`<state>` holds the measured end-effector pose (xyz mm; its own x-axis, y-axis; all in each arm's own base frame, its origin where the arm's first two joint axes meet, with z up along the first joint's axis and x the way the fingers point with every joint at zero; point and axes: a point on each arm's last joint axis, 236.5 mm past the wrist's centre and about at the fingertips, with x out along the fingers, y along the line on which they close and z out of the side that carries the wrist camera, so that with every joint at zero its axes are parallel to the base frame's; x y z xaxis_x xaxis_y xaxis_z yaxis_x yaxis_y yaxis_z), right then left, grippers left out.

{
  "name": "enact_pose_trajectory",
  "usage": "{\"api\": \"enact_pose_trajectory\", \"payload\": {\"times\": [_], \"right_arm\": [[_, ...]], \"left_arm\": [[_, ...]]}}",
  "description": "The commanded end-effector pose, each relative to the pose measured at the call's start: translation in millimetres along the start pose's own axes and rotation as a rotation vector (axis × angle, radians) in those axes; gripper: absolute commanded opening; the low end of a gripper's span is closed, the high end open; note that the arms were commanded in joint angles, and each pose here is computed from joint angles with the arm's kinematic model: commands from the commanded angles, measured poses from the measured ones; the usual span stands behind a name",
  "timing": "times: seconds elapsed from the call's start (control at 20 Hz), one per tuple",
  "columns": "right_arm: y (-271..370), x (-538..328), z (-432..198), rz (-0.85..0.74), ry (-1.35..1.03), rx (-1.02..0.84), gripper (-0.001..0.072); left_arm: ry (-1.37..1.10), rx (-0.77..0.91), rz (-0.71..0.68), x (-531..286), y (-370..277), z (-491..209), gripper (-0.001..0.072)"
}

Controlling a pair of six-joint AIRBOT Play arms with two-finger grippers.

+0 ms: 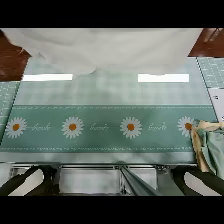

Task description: Fold the shirts.

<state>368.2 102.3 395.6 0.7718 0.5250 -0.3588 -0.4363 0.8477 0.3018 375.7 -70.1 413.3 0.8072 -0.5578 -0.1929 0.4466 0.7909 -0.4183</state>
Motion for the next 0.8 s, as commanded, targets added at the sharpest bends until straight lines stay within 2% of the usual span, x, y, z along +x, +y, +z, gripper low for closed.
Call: {"api": "enact_pose_trajectory", "payload": {"times": [0.0, 0.2, 0.35, 0.55, 0.75], "right_arm": [[33.1, -85.1, 29.9, -0.133, -0.147, -0.138, 0.0019], [50.6, -152.2, 17.9, -0.263, -0.21, -0.193, 0.0019], [72.7, -190.0, 2.2, -0.289, -0.241, -0.226, 0.0019], [75.1, -212.6, -33.1, -0.34, -0.18, -0.195, 0.0019], [45.6, -164.0, -87.8, -0.302, 0.026, -0.046, 0.0019]], "left_arm": [[-0.231, 0.262, 0.12, -85.4, -76.9, 61.8, 0.0021], [-0.25, 0.365, 0.301, -142.1, -98.0, 44.1, 0.0021], [-0.309, 0.441, 0.364, -182.1, -124.7, 36.0, 0.0021], [-0.262, 0.463, 0.355, -207.7, -134.8, 8.6, 0.0021], [-0.051, 0.394, 0.335, -161.9, -90.9, -35.0, 0.0021]]}}
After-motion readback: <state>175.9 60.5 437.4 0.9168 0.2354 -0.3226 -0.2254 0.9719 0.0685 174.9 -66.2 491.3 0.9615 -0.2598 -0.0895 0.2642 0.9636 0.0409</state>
